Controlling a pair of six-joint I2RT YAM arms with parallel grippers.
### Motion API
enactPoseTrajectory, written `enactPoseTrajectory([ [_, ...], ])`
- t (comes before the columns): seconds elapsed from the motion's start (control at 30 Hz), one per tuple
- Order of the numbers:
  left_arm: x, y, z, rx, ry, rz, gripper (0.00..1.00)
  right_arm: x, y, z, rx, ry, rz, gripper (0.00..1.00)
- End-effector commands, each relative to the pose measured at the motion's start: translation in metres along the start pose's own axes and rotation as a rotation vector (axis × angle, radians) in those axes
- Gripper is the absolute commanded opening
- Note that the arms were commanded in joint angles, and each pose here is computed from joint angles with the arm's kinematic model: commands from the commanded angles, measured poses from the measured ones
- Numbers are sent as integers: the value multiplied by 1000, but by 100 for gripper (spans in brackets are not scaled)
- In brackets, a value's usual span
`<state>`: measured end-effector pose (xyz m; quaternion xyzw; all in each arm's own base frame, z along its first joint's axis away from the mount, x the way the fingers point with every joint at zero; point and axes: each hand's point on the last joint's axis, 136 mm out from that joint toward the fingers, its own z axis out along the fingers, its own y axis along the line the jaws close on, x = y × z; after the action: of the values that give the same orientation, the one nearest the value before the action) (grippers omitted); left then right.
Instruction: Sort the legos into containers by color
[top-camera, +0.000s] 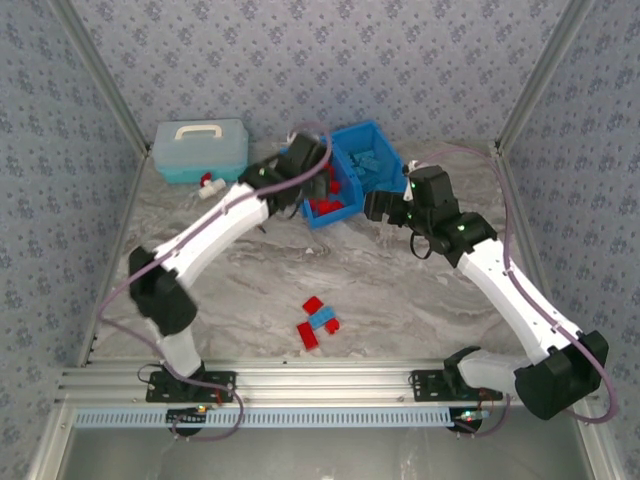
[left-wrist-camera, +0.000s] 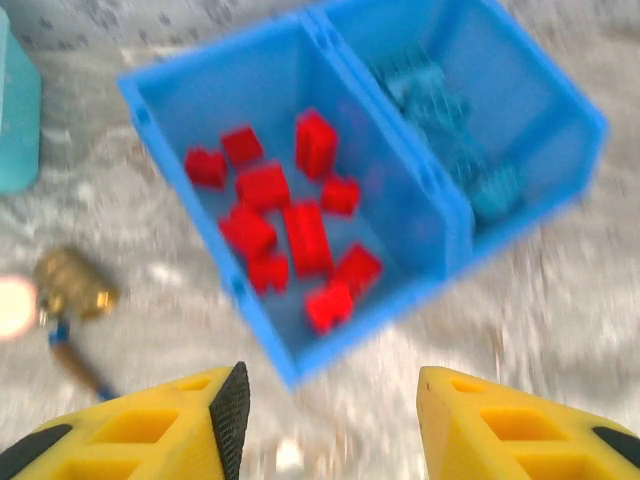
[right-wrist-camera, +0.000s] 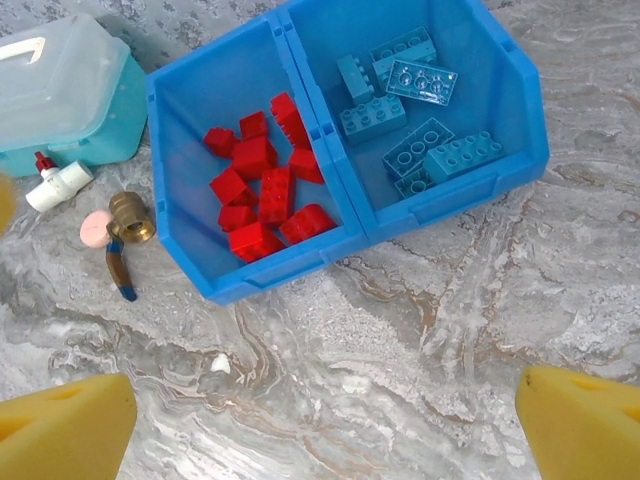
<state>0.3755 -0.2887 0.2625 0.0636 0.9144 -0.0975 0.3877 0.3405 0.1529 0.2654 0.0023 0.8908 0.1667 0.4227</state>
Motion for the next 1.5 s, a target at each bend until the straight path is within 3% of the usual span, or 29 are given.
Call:
enactPoseTrajectory([
  [0.0,77,23,-6,-84,134,10,49,-3,1,10,-10,-5,-13,100],
  [0.17,195,10,-28,46,434,-62,49,-1,1,26,-11,26,-9,100],
  [0.33,292,-3,-50,52,704,1,58,-15,8,30,-36,12,3,100],
  [0.67,346,6,-54,12,824,30,76,-12,5,30,-23,28,1,100],
  [0.83,358,0,-46,34,844,27,99,-10,6,32,-31,29,10,100],
  [1.1,359,-8,-34,45,826,27,96,-8,3,30,-20,32,5,100],
  [1.47,362,1,-24,-8,809,42,57,-3,1,29,-18,38,16,100],
])
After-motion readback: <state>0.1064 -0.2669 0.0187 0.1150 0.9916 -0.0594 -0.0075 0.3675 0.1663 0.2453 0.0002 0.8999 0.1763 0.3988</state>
